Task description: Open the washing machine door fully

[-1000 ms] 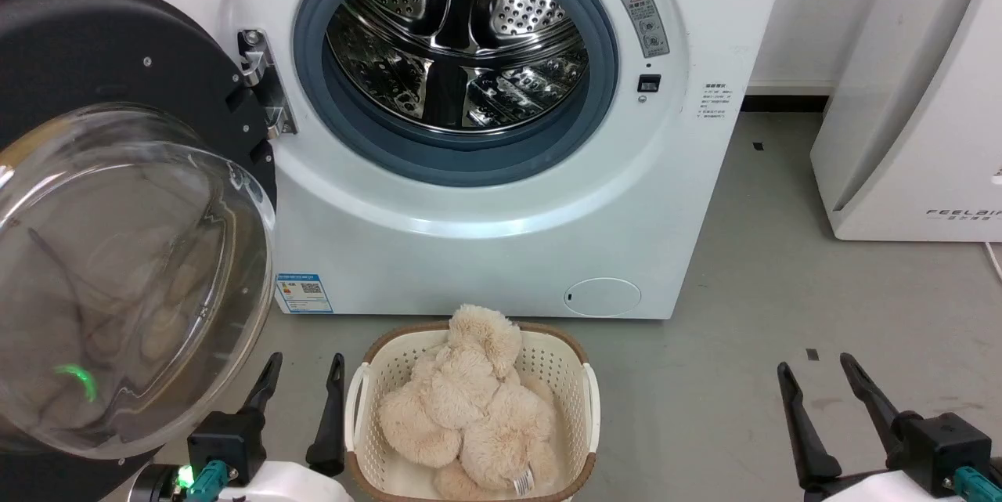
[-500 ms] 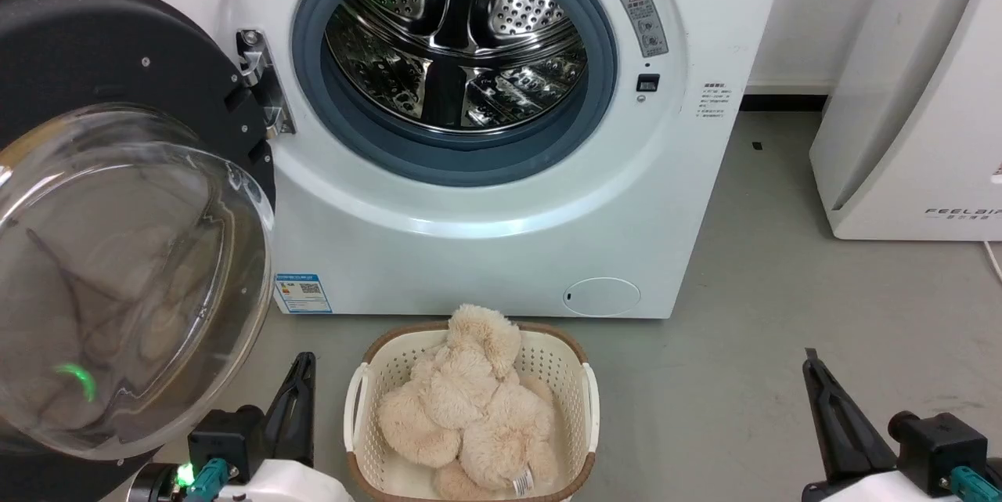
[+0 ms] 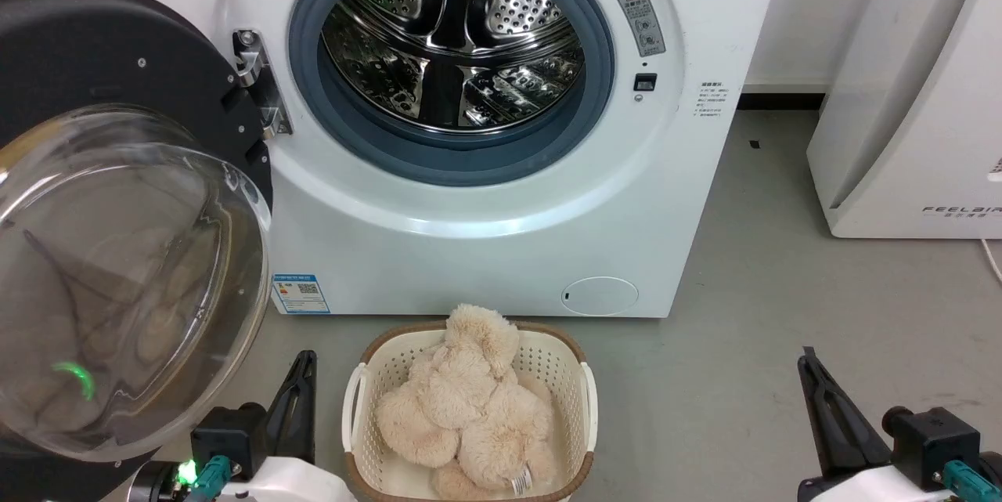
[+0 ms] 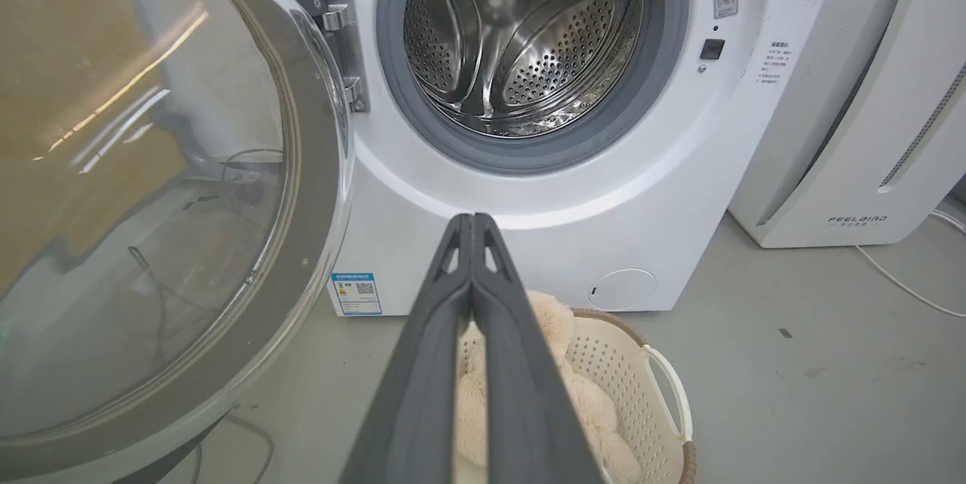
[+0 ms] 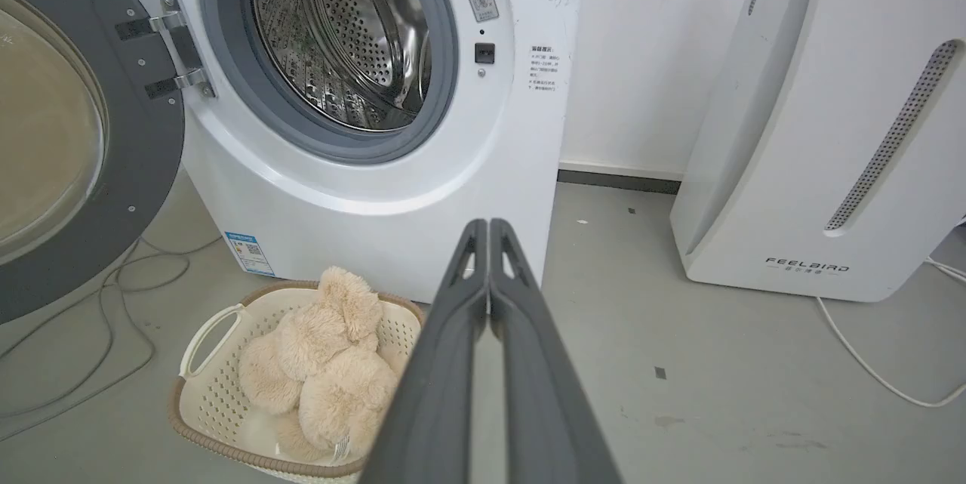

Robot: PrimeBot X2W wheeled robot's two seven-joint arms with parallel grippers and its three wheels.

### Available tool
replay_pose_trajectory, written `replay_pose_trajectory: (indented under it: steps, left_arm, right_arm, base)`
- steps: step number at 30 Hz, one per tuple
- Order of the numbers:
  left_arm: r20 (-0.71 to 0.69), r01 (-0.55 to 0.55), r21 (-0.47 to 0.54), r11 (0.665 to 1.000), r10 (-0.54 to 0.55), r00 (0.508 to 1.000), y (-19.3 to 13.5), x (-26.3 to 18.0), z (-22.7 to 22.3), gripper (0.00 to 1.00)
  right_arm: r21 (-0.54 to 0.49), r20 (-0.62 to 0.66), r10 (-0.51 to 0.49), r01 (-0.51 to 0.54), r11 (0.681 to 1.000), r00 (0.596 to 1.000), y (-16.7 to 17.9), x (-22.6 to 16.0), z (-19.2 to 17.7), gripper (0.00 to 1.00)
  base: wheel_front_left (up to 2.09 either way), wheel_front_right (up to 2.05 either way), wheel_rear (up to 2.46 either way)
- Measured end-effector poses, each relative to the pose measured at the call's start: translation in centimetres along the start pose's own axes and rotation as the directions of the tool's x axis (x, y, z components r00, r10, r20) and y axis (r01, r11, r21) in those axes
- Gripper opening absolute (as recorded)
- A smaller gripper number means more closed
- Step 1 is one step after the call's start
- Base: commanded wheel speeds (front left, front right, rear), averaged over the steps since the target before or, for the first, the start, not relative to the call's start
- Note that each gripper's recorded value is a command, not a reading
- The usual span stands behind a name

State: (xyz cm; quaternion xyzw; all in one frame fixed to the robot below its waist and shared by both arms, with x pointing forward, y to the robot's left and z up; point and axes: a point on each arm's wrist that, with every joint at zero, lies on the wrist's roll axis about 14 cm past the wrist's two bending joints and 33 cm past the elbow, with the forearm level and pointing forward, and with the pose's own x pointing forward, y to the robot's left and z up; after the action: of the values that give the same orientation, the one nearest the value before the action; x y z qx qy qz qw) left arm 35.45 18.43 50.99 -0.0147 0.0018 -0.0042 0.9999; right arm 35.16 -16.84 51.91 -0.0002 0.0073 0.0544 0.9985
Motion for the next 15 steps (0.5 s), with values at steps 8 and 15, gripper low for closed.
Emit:
replay_pose_trajectory:
  steps: [8,15]
  left_arm:
    - [-0.003,-0.001,0.01,1.0,0.001,1.0,0.04,0.09,0.04,0.0]
    - [-0.004,-0.002,0.011,1.0,0.002,1.0,-0.06,0.18,0.11,0.0]
  right_arm:
    - [0.0,-0.001,0.002,-0.002,1.0,1.0,0.05,0.08,-0.02,0.0]
    - [-0.002,-0.007,0.003,-0.003,1.0,1.0,0.11,0.13,-0.14,0.0]
  base:
    - [0.0,0.0,0.0]
    - [0.0,0.0,0.0]
